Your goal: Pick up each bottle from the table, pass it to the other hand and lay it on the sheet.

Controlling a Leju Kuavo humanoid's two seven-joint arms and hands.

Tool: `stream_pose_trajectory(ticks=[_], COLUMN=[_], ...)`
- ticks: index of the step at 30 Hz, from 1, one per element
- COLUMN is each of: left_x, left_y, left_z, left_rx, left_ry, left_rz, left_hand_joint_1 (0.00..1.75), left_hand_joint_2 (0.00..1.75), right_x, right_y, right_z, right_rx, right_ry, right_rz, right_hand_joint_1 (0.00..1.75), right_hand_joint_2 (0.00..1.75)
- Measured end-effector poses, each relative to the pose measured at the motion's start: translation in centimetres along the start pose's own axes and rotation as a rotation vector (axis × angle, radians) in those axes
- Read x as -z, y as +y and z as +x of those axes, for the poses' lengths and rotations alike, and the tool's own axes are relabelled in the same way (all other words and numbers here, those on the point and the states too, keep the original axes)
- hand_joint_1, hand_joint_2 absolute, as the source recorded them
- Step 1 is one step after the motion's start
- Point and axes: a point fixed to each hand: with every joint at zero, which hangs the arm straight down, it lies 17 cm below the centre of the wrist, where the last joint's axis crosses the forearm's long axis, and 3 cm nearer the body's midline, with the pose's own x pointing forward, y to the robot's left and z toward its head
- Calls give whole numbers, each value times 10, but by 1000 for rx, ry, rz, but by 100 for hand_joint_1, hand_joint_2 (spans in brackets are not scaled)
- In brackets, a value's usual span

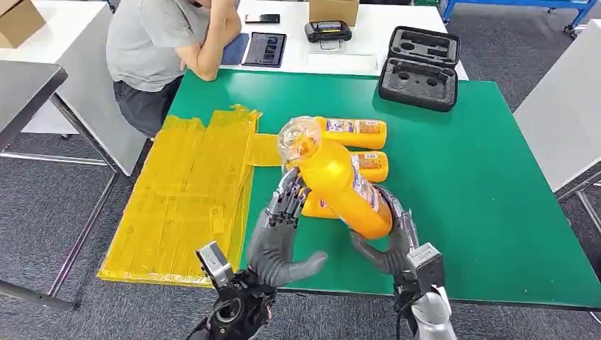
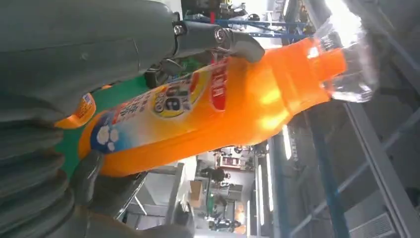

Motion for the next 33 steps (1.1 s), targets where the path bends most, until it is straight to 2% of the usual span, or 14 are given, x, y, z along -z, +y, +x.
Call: stream_pose_trajectory(ticks=[10, 17, 33], left_x=[2, 6, 7], left_y=[8, 38, 63], left_z=[-7, -4, 0], left_rx=[27, 43, 62], left_ry=[13, 1, -10], left_rz=[40, 135, 201], left_hand_joint_1=[0, 0, 0], left_hand_joint_2=[175, 175, 175], right_x=[2, 6, 8], right_y=[19, 35, 42], right_z=[11, 17, 20], right_rx=[-49, -48, -39], right_ry=[-23, -44, -58], right_rz=[47, 77, 89], right_hand_joint_1=[175, 175, 175], right_hand_joint_2=[175, 175, 175])
